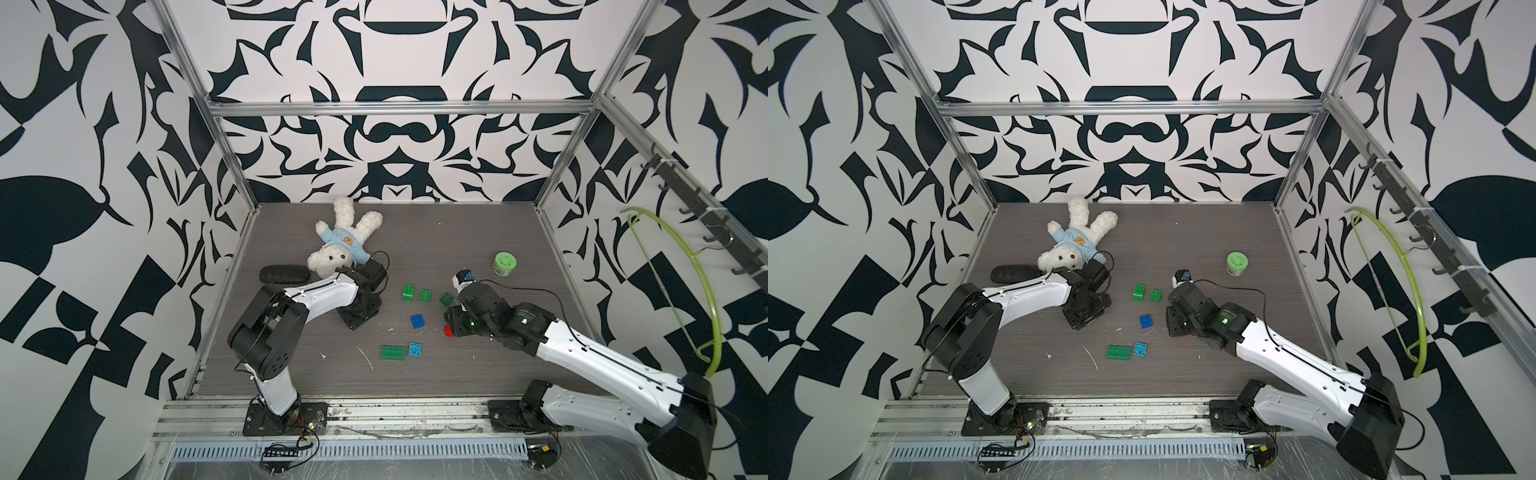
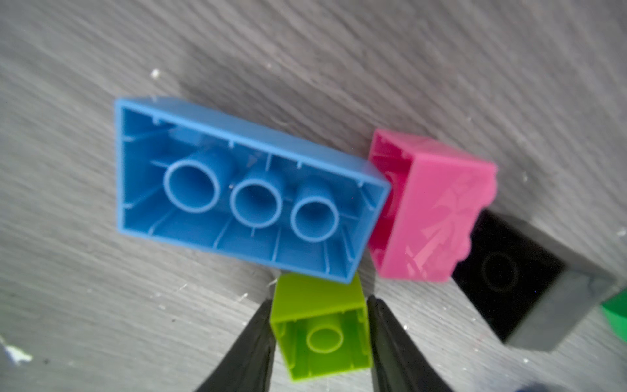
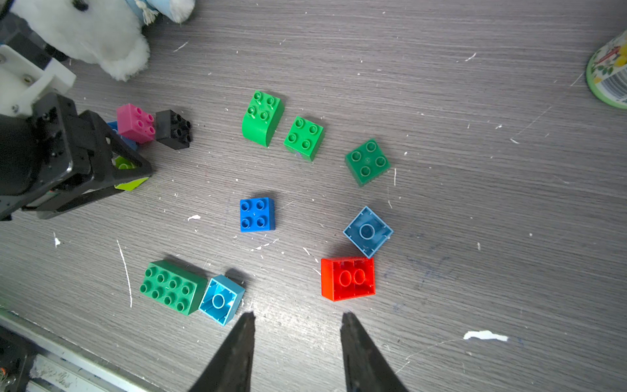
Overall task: Assemble the number 1 with lego
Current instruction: Pick up the lego brick from the center of the board.
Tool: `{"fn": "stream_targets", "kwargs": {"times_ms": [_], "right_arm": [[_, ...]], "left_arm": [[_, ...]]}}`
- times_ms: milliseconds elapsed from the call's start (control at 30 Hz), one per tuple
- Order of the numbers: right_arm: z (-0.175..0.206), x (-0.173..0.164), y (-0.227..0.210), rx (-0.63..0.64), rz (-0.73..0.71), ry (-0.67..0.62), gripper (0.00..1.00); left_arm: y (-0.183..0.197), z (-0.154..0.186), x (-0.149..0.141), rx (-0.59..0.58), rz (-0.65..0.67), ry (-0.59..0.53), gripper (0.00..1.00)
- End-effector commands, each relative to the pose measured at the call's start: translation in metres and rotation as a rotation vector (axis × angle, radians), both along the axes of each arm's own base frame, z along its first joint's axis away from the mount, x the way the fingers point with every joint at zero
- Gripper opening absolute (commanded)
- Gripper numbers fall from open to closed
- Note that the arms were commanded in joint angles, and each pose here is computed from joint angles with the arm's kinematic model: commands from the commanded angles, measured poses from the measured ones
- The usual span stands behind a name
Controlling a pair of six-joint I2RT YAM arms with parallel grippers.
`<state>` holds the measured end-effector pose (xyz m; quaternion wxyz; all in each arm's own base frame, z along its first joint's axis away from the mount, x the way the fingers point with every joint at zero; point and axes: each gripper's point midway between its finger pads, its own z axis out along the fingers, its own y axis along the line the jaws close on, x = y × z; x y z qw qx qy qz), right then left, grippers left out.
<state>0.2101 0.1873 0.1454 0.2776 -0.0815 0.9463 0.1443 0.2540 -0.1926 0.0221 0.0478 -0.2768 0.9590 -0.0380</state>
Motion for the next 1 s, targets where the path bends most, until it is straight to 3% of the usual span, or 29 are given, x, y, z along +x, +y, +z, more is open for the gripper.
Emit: {"fn": "stream_targets", "kwargs": {"times_ms": [0, 233, 367, 667, 833, 967], "right_arm": [[0.006, 0.001, 0.002, 0.026, -0.002, -0.017, 0.44], [0.013, 0.0, 0.007, 0.055, 0.025, -0.026, 0.42], [0.029, -0.002, 0.015, 0.123, 0.075, -0.08, 0.42], [0.102, -0.013, 0.037, 0.293, 0.337, -0.39, 0.43], [0.142, -0.032, 0.049, 0.336, 0.571, -0.654, 0.45], [0.164, -0.049, 0.057, 0.35, 0.729, -0.828, 0.5]], "left_arm": [[0.001, -0.003, 0.0, 0.013, -0.019, 0.017, 0.4], [-0.001, 0.006, -0.004, -0.025, -0.067, -0.002, 0.36], [-0.011, 0.026, -0.008, -0.127, -0.131, -0.055, 0.36], [-0.057, 0.122, -0.031, -0.625, -0.232, -0.265, 0.35], [-0.084, 0.197, -0.053, -0.953, -0.385, -0.393, 0.32], [-0.091, 0.238, -0.073, -1.099, -0.511, -0.433, 0.31]]}}
